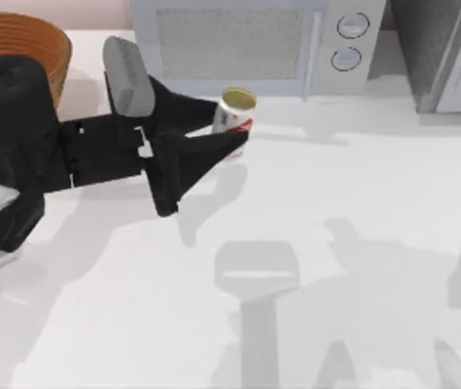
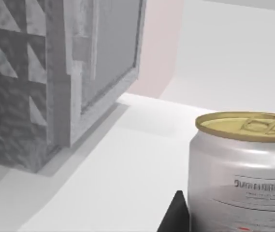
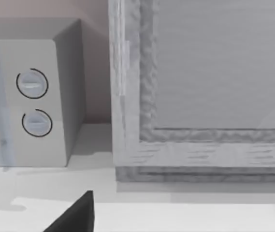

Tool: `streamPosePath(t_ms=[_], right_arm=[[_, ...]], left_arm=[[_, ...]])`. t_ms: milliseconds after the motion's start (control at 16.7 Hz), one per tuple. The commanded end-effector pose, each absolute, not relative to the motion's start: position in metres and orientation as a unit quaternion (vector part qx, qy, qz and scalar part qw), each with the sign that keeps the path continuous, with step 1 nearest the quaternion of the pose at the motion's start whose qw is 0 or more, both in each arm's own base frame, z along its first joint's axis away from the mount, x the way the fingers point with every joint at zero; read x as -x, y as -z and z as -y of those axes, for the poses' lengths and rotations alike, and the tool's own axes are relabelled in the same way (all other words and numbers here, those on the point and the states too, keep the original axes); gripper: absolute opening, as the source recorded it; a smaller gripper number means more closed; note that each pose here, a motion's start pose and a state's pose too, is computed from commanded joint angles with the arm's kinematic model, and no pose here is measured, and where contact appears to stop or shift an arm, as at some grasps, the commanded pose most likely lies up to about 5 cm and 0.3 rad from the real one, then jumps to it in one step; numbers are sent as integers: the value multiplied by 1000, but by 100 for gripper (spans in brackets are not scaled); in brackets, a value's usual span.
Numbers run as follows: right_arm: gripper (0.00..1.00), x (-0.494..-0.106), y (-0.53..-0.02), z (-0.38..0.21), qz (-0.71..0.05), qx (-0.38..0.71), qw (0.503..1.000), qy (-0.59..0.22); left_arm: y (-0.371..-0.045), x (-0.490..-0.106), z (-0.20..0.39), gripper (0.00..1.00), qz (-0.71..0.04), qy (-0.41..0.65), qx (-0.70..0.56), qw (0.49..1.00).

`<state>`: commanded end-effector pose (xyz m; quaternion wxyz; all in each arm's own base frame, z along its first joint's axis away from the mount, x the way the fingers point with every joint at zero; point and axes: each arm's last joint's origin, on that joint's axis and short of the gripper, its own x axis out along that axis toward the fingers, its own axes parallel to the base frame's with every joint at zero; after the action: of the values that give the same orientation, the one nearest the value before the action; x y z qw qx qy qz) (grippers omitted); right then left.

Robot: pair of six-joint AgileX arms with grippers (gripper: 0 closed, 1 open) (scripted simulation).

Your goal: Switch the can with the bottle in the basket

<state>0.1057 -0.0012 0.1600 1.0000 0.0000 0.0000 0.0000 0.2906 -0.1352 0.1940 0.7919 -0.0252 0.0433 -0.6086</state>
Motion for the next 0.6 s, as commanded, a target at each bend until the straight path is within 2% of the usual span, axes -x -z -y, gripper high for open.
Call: streamPosePath(t_ms=[360, 600], right_arm=[[100, -106, -160, 1, 0, 0, 1000, 0], [100, -106, -160, 1, 0, 0, 1000, 0]], left_arm=[[-152, -332, 157, 0, -18, 651, 14, 759], [-108, -349, 173, 0, -19, 687, 14, 726]])
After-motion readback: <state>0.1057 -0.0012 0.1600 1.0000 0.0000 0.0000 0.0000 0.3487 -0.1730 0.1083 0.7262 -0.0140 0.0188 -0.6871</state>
